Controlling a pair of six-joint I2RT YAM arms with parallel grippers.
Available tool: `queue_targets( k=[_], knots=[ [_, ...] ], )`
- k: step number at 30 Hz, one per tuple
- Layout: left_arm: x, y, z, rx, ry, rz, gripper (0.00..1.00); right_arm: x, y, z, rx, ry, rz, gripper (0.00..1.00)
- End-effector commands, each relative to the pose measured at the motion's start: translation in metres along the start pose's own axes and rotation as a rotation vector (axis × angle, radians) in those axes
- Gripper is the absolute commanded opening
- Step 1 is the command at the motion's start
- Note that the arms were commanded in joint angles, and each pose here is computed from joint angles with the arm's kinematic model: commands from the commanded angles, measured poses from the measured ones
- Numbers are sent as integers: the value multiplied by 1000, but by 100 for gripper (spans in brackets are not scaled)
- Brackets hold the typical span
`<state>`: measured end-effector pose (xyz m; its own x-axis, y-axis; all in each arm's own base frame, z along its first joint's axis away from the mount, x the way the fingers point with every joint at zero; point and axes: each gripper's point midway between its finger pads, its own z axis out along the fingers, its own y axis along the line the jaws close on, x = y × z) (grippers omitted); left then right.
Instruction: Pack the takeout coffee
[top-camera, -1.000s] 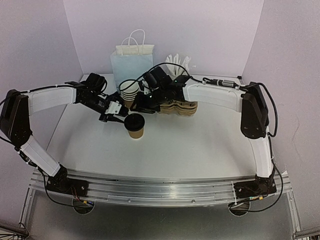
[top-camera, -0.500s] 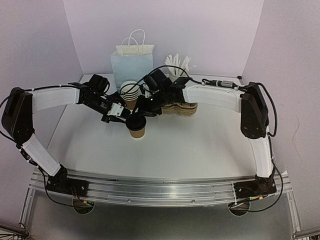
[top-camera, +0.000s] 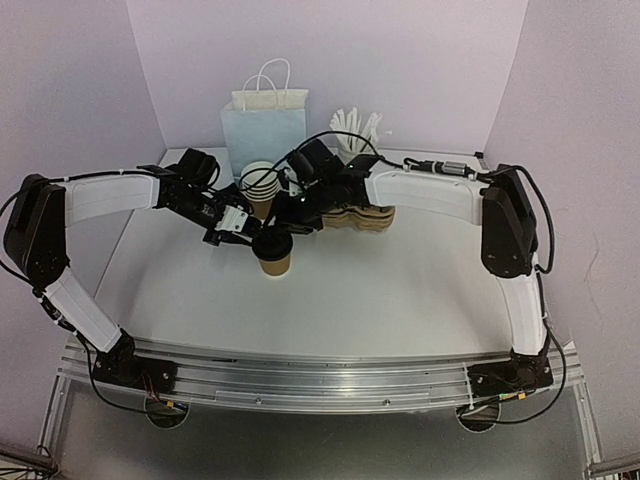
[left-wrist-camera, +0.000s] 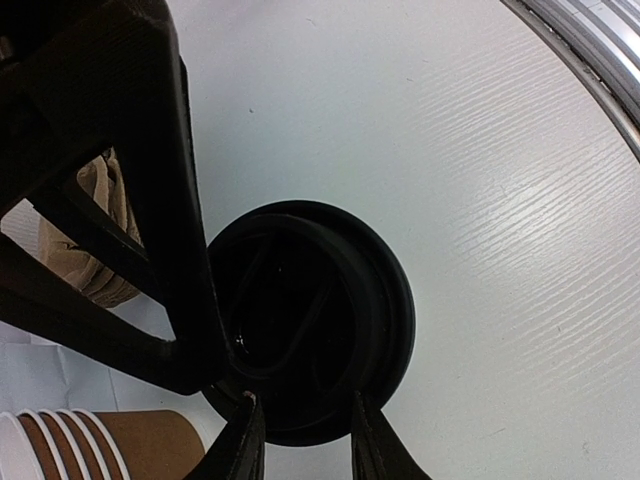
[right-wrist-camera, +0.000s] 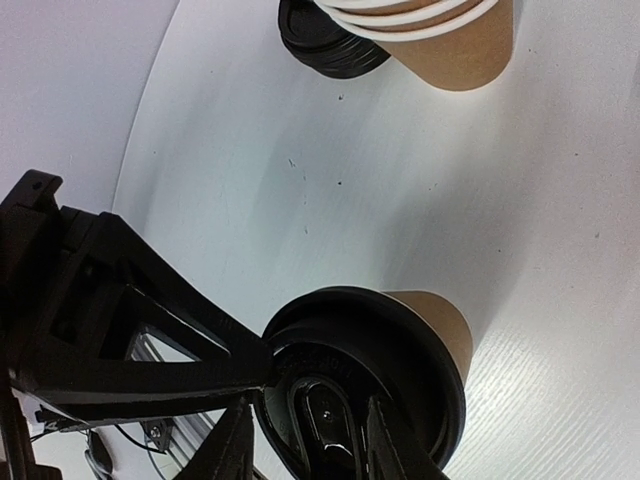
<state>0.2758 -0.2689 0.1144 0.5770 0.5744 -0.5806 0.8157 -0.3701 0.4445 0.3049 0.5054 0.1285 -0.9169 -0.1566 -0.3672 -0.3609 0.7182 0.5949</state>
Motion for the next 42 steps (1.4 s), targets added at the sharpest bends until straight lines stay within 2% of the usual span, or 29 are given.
queue_targets(
  k=[1,5,12,17,28,42],
  knots=[
    [5,1,2,13,26,9,29,-24,18,-34,9,-84,-68,37],
    [5,0,2,17,28,7,29,-29,14,-41,37,-109,-80,40],
    [5,-2,1,22,30,4,29,-15,-7,-24,79,-56,-52,42],
    [6,-2,1,24,34,-1,29,-10,-7,-16,63,-27,-42,35],
    [7,-3,2,30,37,-28,29,9,-22,4,75,43,-15,34],
    [22,-30,17,121,47,-134,25,39,-43,19,124,116,-10,30]
  ],
)
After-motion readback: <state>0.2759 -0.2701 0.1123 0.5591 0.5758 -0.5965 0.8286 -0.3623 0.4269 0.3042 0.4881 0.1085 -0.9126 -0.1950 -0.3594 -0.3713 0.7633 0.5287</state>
